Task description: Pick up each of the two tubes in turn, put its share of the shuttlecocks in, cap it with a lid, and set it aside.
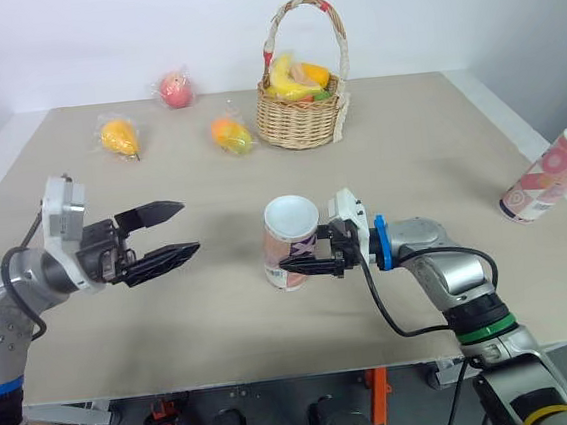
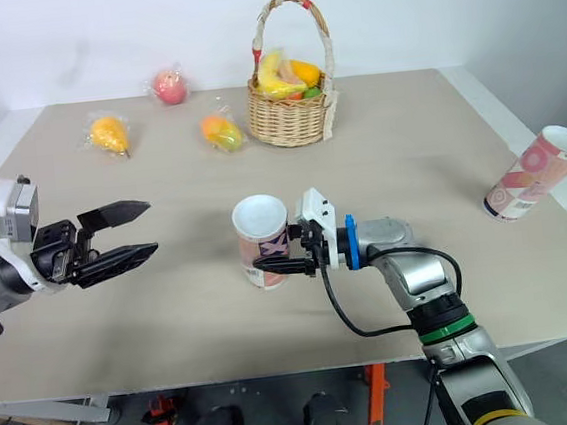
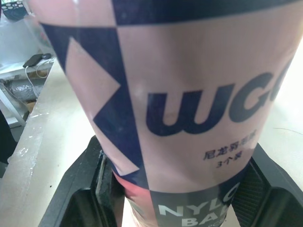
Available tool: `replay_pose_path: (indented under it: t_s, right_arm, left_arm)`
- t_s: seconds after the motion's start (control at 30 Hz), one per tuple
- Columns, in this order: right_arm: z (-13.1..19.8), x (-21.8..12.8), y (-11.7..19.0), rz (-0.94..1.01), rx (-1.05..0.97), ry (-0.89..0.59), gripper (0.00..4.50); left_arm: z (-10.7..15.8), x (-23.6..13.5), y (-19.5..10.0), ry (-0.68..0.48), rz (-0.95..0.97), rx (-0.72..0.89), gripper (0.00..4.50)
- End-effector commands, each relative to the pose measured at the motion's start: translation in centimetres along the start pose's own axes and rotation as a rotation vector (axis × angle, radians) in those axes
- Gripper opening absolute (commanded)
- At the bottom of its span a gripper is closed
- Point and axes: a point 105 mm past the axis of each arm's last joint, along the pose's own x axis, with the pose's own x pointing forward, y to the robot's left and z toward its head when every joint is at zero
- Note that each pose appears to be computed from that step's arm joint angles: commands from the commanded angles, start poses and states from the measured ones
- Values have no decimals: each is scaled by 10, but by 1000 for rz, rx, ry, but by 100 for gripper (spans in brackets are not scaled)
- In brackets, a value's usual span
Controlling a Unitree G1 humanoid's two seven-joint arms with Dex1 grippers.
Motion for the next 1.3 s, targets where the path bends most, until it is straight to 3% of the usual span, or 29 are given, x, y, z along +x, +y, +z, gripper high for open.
replay_pose_path:
  t_s: [0.03,0.23,0.5,0.67,0.8,0.83,1.3]
  right_arm:
    - [29,-39,-32,-197,-48,-98,266]
    - [42,-142,-100,-766,-47,-186,266]
    - [-4,-241,-140,-1329,38,-56,266]
    - [-19,-236,-139,-1300,115,-79,266]
    - [-26,-231,-134,-1256,139,-82,420]
    - [-27,-231,-133,-1247,141,-84,440]
    - [-39,-248,-101,-1186,160,32,440]
  left_arm:
    - [-1,24,-1,38,-45,66,450]
    - [-1,80,6,-8,-78,91,450]
    - [-1,127,7,-59,-117,91,450]
    - [-7,135,9,-48,-121,87,450]
    - [-8,138,9,-44,-124,87,450]
    - [-8,138,10,-44,-125,86,450]
    - [-10,134,14,-50,-116,59,450]
